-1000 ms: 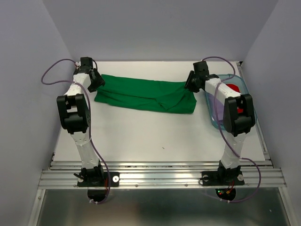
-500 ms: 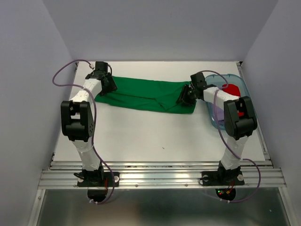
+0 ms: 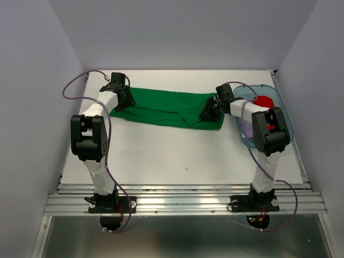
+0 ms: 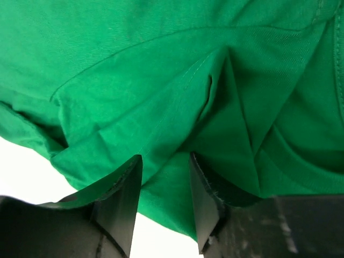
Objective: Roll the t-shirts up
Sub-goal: Fold the T-shirt at the center of the board.
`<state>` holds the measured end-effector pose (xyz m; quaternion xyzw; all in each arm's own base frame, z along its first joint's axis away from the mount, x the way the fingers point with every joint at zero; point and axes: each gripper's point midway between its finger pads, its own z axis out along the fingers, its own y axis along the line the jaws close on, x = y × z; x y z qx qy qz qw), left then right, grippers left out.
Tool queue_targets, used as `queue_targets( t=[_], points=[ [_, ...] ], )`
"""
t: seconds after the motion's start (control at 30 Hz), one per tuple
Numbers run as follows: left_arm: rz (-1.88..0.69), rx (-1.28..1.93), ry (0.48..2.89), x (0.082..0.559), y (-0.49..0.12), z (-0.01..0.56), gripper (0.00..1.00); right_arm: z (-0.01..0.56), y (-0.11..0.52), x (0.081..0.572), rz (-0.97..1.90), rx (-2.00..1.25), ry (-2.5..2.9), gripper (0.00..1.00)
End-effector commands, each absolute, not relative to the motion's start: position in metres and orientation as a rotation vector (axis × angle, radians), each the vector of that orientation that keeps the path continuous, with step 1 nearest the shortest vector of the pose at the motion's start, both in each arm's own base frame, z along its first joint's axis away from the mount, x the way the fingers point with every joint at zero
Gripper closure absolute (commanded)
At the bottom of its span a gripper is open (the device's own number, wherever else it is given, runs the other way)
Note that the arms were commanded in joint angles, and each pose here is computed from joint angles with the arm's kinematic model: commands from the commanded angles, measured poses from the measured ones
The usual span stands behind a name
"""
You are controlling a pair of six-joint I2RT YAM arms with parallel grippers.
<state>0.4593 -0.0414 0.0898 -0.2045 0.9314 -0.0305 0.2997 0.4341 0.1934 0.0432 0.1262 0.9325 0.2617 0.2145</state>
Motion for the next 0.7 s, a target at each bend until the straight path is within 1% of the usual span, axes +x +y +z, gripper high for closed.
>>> queue_targets(
  t=[0.0,0.07,0.13,0.2,0.23,0.33,0.37,0.4,0.43,0.67],
  points=[
    [-0.103,-0.520,2.397,0.461,-0.044,0.123,0.37,0.057,0.201,0.451,0.759,0.326,2.531,0.53],
    [-0.102,-0.519,2.397,0.462,-0.045,0.123,0.37,0.054,0.200,0.454,0.750,0.334,2.531,0.51],
    [-0.102,-0.517,2.399,0.461,-0.045,0.123,0.37,0.052,0.201,0.457,0.746,0.340,2.530,0.52],
    [-0.100,-0.516,2.400,0.461,-0.046,0.123,0.37,0.052,0.202,0.460,0.750,0.348,2.525,0.62],
    [-0.095,-0.512,2.402,0.460,-0.046,0.123,0.37,0.054,0.203,0.463,0.758,0.355,2.511,0.70],
    [-0.087,-0.512,2.402,0.459,-0.044,0.124,0.37,0.057,0.204,0.468,0.766,0.364,2.496,0.76],
    [-0.083,-0.512,2.401,0.459,-0.044,0.124,0.37,0.059,0.205,0.471,0.767,0.364,2.488,0.83],
    [-0.084,-0.511,2.402,0.460,-0.044,0.125,0.37,0.059,0.205,0.472,0.768,0.368,2.488,0.88],
    [-0.082,-0.510,2.402,0.460,-0.044,0.125,0.37,0.060,0.205,0.476,0.767,0.366,2.480,0.99],
    [-0.078,-0.505,2.402,0.459,-0.043,0.125,0.37,0.083,0.210,0.492,0.791,0.362,2.410,0.99]
  ],
)
